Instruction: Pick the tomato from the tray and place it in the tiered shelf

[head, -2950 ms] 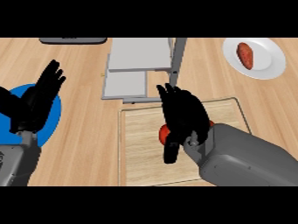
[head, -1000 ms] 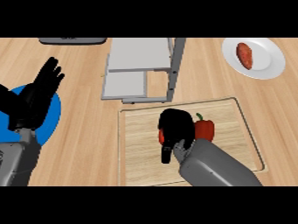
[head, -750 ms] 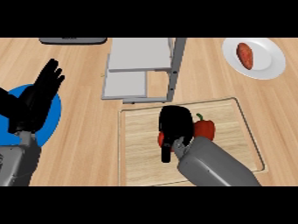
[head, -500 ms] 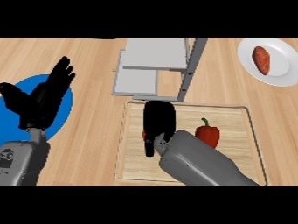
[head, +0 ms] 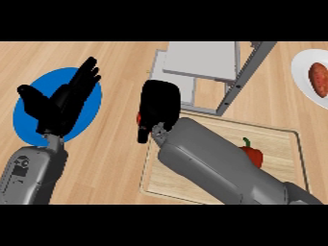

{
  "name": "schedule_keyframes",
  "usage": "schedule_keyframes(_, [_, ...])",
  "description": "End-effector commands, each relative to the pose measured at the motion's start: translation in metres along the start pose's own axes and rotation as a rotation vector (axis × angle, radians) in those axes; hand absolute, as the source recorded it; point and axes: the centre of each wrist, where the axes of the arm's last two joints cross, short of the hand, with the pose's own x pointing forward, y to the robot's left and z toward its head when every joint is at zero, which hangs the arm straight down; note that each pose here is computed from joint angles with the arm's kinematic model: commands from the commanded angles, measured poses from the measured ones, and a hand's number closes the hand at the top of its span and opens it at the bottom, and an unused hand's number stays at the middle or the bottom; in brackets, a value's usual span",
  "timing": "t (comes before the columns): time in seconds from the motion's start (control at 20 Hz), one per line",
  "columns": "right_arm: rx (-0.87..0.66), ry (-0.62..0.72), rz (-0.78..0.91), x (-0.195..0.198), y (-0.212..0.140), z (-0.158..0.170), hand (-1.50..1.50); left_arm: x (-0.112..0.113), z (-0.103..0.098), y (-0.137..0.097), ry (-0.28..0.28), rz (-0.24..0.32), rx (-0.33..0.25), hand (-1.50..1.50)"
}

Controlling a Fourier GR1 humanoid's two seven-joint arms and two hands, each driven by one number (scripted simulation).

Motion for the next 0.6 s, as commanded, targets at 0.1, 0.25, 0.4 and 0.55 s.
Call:
schedule_keyframes(0.1, [-0.263,0.03,-0.231,0.036,-0.048,0.005,1.5,0.002,-0.007,-0.011,0.004,0.0,-0.032,0.0])
schedule_keyframes(0.25, [-0.399,0.009,-0.291,0.055,-0.079,0.009,1.5,-0.003,-0.007,-0.01,0.021,0.005,-0.025,0.0])
schedule_keyframes(0.4, [-0.487,0.017,-0.334,0.066,-0.095,0.008,1.5,0.005,-0.012,-0.014,0.007,-0.01,-0.029,0.0])
schedule_keyframes(0.55, [-0.552,0.051,-0.356,0.078,-0.116,0.008,1.5,0.002,-0.012,-0.008,0.019,-0.015,-0.031,0.0])
